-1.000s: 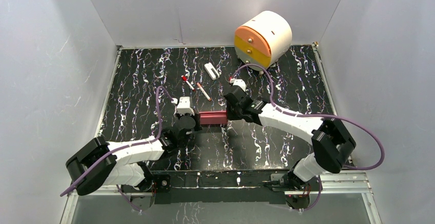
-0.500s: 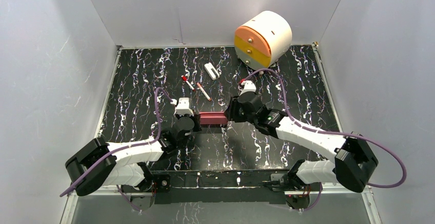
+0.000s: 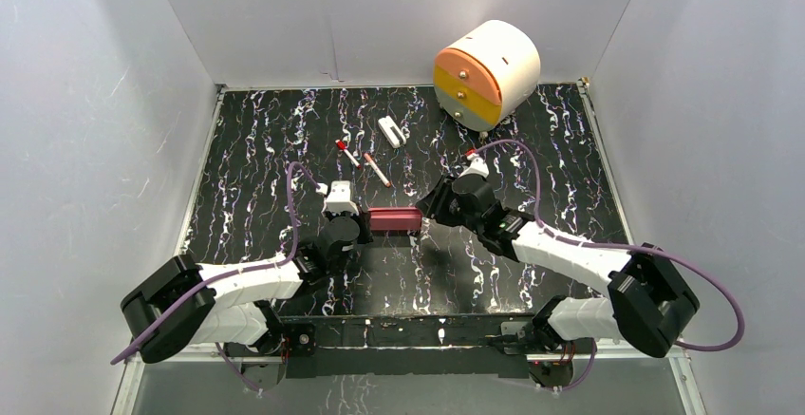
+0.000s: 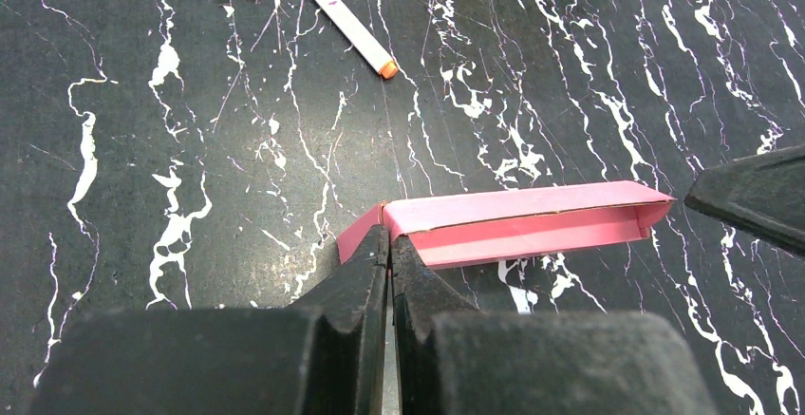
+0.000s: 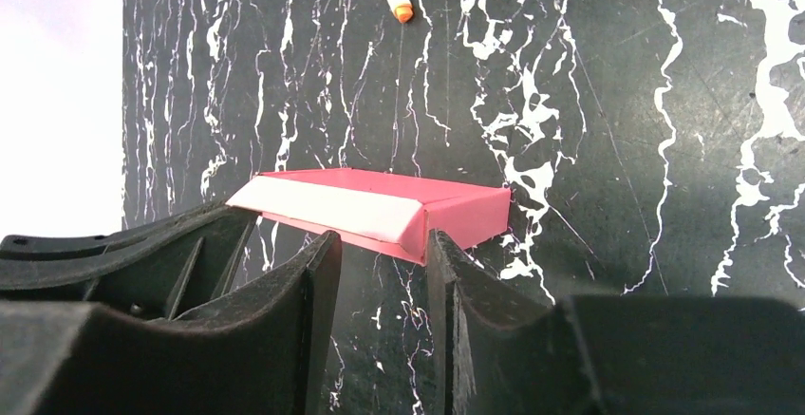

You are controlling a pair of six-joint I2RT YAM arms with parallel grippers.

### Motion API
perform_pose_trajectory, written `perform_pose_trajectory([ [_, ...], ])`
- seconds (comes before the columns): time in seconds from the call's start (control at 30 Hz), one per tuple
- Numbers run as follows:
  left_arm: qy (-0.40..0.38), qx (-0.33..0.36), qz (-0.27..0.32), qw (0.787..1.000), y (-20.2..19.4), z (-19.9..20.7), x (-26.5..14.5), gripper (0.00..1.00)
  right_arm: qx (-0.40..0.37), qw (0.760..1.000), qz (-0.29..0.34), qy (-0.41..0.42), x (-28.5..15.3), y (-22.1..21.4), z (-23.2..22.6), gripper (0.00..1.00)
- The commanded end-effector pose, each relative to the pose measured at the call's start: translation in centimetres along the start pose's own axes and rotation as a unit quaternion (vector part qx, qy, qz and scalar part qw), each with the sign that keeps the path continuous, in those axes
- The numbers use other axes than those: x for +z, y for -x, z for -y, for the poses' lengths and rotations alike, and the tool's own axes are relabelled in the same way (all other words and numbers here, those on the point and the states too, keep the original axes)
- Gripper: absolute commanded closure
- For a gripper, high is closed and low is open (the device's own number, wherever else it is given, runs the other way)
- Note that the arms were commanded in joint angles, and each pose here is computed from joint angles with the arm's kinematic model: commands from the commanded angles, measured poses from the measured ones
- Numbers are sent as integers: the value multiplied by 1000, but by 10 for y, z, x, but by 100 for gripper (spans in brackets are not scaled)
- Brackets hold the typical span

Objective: Fold the paper box

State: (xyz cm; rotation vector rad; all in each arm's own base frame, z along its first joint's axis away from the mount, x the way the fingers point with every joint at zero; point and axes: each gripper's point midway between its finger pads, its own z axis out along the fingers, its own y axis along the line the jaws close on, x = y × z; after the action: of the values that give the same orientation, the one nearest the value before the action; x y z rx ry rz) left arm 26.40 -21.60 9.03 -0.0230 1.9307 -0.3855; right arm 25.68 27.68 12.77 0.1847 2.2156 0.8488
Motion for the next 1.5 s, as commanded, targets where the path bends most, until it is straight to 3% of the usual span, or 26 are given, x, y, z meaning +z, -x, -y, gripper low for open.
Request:
perform_pose_trajectory([
  [0.0,53,90,-101,989,-63,-47,-14,100,41,998,29,22,8,12,-8,55],
  [0.23,52,93,-103,989,-64,-46,-13,100,50,999,-5,11,18,-12,10,64],
  [0.47,48,90,-105,989,-64,-42,-11,100,33,998,-53,4,18,-48,36,65],
  [0.73,32,70,-110,991,-63,-33,-12,98,17,998,-64,5,19,-73,62,70],
  [0.87,17,52,-109,993,-60,-26,-15,87,17,998,-62,1,23,-79,71,73],
  [1.13,-34,5,-120,992,-51,-3,-26,57,18,998,-51,-12,25,-80,80,75],
  [1.47,-94,-140,-85,982,-12,20,-50,21,10,999,-41,-14,28,-73,76,76],
])
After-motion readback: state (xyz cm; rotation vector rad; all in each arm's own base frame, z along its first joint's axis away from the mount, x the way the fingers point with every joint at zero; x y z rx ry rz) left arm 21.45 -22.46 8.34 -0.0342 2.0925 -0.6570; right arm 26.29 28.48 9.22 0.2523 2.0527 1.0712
